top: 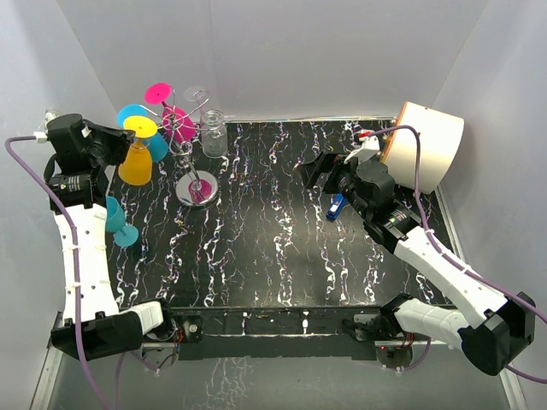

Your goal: Take the wine glass off the wine glass rack

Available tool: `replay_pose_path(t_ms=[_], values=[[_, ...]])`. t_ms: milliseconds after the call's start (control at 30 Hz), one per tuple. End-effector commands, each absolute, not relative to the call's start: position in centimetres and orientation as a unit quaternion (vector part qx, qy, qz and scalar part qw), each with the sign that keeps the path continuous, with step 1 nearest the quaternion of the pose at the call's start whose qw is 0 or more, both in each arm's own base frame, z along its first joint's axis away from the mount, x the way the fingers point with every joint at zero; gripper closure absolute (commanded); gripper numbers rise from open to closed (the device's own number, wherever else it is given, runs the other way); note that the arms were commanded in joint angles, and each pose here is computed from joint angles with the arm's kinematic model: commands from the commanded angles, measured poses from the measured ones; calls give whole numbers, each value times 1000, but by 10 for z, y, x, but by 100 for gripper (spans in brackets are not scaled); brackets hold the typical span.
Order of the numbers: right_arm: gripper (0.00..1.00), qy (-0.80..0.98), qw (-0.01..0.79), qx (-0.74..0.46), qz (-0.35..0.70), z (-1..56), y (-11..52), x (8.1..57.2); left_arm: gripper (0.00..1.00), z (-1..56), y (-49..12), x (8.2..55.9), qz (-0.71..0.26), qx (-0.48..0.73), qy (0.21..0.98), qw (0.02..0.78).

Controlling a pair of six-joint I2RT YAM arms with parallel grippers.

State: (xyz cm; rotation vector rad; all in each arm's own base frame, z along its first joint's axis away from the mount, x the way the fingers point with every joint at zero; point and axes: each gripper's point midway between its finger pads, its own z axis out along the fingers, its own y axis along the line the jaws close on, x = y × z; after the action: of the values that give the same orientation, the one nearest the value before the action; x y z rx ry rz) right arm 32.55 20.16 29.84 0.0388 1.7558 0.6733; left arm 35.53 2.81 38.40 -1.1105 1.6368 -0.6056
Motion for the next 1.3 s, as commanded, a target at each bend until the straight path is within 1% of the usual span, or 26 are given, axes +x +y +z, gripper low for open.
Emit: replay_pose_path(t_ms=[0,167,433,833,933,1133,1267], values=[[2,733,612,22,295,315,198,327,100,400,8,358,-298,-403,695,516],[2,735,609,20,298,314,200,327,100,394,-4,357,-315,-377,715,497],[2,733,611,20,297,315,199,326,100,397,-9,335,-308,-362,726,497],[2,741,602,0,296,307,204,325,100,413,-11,290,-302,-379,701,523],[2,745,600,-4,291,303,203,325,100,427,-11,277,-303,-381,689,538],[2,752,586,-17,302,300,211,324,100,475,-16,250,-316,-366,654,581],[2,753,563,-35,339,303,228,320,100,515,-34,230,-368,-333,625,603]])
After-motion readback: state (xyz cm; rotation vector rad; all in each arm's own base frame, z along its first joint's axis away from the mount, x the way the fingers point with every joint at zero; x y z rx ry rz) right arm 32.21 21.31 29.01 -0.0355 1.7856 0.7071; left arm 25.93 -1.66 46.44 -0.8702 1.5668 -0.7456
